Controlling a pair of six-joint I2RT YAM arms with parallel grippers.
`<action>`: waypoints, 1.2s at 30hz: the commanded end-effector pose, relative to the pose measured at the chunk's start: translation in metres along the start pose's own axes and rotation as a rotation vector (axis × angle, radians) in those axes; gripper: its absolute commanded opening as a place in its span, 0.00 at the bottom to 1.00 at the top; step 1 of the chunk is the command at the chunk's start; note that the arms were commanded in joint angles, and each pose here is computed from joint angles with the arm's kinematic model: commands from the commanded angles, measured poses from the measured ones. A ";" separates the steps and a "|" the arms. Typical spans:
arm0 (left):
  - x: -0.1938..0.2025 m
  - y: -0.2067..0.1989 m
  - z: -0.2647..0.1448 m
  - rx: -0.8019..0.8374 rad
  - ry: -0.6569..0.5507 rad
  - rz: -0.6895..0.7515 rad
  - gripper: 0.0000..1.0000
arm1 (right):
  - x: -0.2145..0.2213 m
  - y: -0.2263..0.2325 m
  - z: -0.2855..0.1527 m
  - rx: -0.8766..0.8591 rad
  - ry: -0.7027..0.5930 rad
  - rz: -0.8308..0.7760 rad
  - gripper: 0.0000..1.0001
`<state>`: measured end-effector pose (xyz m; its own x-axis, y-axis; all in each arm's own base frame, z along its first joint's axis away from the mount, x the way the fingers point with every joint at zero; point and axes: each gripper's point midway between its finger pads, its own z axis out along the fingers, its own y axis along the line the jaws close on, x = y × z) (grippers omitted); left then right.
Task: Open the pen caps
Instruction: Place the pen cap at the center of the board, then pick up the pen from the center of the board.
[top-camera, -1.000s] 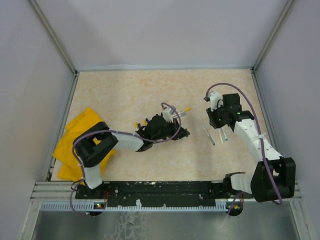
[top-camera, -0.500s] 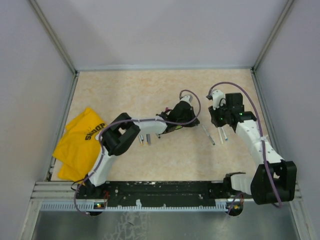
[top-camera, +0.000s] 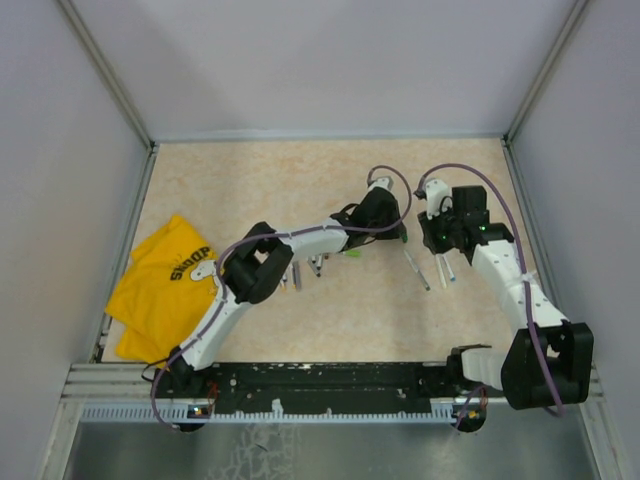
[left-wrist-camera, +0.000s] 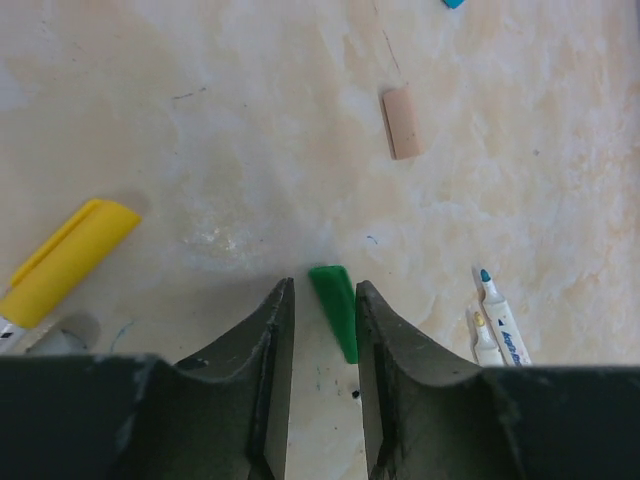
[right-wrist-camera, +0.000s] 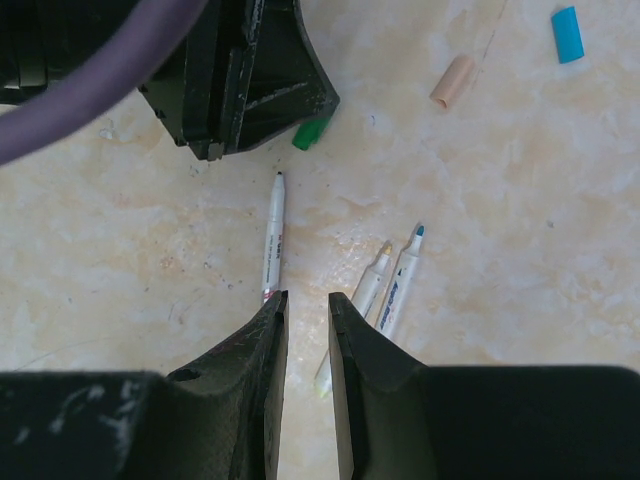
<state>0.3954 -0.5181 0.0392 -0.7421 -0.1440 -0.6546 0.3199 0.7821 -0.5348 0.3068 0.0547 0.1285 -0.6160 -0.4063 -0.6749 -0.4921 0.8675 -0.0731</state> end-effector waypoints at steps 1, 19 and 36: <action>-0.022 0.005 -0.004 -0.023 -0.030 0.008 0.39 | -0.014 -0.006 -0.008 0.027 -0.070 -0.002 0.23; -0.071 -0.058 -0.266 0.450 -0.316 0.350 0.81 | -0.038 0.025 -0.029 -0.118 -0.229 -0.084 0.22; -0.156 -0.152 -0.417 0.626 -0.438 0.039 1.00 | -0.059 0.078 -0.043 -0.358 -0.501 -0.398 0.27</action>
<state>0.2252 -0.3425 0.4333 -0.3545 -0.4448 -0.8225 0.7646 0.3685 -0.5288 0.2753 0.1229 0.1733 -0.2262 -0.4138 -0.8818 -0.8101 0.5826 -0.0655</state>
